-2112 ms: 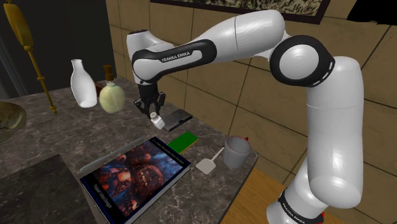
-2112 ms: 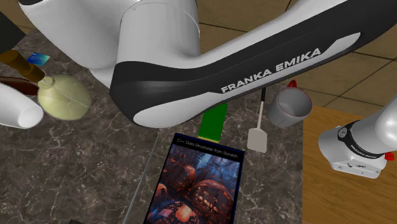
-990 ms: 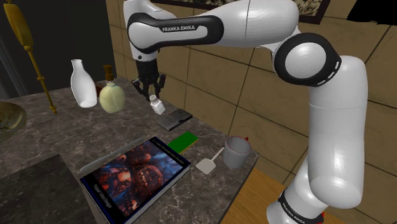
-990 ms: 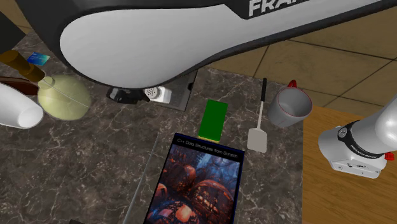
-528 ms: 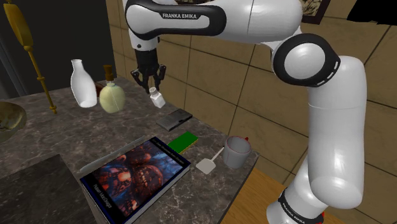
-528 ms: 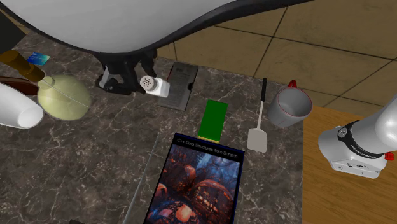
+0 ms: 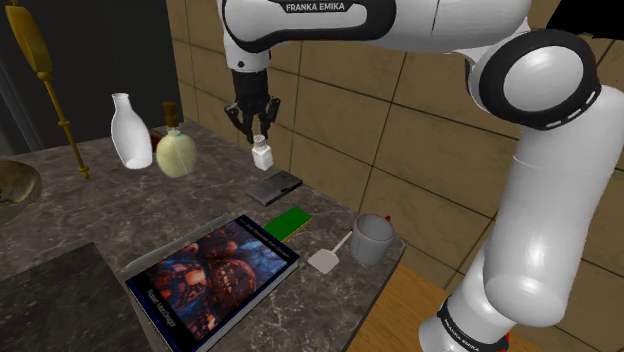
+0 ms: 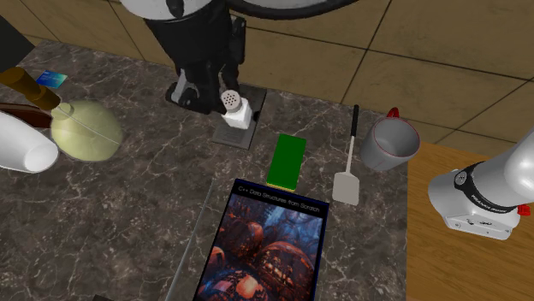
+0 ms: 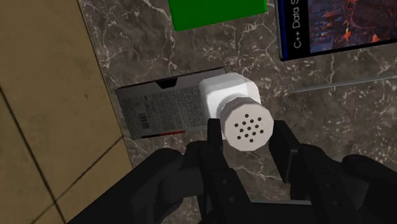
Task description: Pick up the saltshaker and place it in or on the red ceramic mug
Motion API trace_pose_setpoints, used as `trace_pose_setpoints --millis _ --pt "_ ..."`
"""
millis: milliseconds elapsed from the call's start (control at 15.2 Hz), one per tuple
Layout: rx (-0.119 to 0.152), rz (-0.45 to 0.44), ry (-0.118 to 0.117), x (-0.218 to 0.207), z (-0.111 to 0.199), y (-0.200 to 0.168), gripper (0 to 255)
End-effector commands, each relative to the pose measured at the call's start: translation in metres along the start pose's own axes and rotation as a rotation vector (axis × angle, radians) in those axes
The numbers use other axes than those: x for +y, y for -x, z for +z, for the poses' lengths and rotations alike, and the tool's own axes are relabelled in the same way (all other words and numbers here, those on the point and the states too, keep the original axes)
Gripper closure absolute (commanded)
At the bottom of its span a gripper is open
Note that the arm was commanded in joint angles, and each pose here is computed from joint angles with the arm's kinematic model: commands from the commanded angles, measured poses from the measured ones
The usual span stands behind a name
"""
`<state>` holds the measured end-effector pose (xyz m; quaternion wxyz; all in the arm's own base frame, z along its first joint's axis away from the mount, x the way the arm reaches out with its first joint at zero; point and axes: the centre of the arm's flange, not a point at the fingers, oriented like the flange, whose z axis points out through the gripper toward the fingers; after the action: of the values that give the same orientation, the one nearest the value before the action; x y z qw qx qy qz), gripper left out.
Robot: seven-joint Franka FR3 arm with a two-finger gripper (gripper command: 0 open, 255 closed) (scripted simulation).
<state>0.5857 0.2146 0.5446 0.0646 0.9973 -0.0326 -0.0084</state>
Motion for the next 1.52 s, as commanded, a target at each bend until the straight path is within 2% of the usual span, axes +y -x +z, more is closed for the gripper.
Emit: trace_pose_setpoints --millis 0,1452 --pt "0.0 0.0 0.0 0.014 -0.001 0.022 255" --pt "0.0 0.0 0.0 0.173 -0.009 0.265 255"
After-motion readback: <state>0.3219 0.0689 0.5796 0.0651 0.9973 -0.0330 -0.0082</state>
